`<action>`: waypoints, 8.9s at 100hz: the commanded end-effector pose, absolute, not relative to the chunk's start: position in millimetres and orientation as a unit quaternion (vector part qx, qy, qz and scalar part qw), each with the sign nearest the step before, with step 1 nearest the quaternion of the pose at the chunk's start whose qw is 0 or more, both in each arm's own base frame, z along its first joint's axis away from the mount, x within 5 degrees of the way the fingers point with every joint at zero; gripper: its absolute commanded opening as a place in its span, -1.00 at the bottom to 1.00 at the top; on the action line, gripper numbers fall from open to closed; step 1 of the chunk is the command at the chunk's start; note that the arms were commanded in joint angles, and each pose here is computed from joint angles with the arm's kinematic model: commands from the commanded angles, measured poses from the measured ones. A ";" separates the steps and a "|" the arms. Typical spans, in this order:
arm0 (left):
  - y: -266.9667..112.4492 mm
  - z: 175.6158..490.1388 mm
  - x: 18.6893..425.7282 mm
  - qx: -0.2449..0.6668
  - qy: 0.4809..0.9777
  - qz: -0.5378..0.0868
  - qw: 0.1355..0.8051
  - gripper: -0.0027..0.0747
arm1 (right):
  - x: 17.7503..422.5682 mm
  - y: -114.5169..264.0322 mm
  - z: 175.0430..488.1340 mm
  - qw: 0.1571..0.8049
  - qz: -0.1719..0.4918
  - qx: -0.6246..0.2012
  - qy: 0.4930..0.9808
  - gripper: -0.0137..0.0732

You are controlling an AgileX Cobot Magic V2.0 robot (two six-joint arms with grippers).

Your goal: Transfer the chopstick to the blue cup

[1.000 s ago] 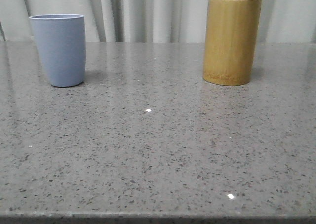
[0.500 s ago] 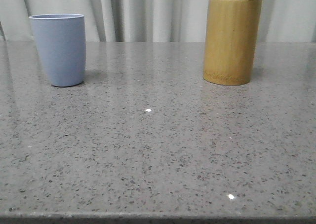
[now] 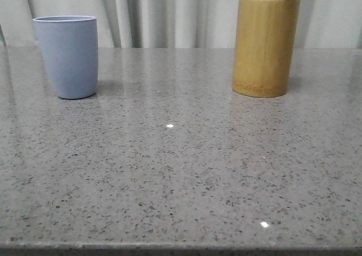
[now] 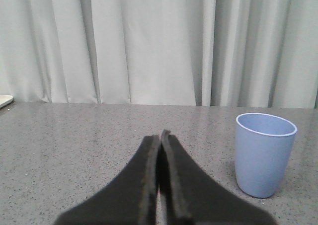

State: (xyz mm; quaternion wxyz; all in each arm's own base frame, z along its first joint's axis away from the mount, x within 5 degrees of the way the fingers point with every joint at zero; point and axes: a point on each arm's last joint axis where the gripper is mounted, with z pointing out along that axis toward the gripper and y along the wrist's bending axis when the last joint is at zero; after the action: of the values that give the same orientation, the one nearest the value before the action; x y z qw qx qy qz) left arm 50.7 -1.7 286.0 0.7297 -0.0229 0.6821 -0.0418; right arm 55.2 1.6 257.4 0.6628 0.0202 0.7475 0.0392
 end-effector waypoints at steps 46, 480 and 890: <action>-5.1 365.7 109.7 -0.021 0.750 -0.052 0.659 -0.06 | 107.6 2.6 333.4 0.625 0.031 0.020 0.780 -0.11; -213.7 367.2 373.4 0.209 0.918 -0.188 0.279 -0.56 | 131.6 3.7 340.0 0.589 0.032 0.023 0.807 0.18; -27.4 375.1 130.2 0.025 0.840 -0.103 0.532 -0.45 | 378.9 88.7 396.0 0.552 0.169 -0.001 0.816 0.07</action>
State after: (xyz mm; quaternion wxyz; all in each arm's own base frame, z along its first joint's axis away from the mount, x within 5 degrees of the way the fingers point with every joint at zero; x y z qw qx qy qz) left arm 129.2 -27.1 360.8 0.4910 0.0328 0.8658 -0.0908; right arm 382.6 90.4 366.0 0.4927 -0.0044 0.8556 0.1586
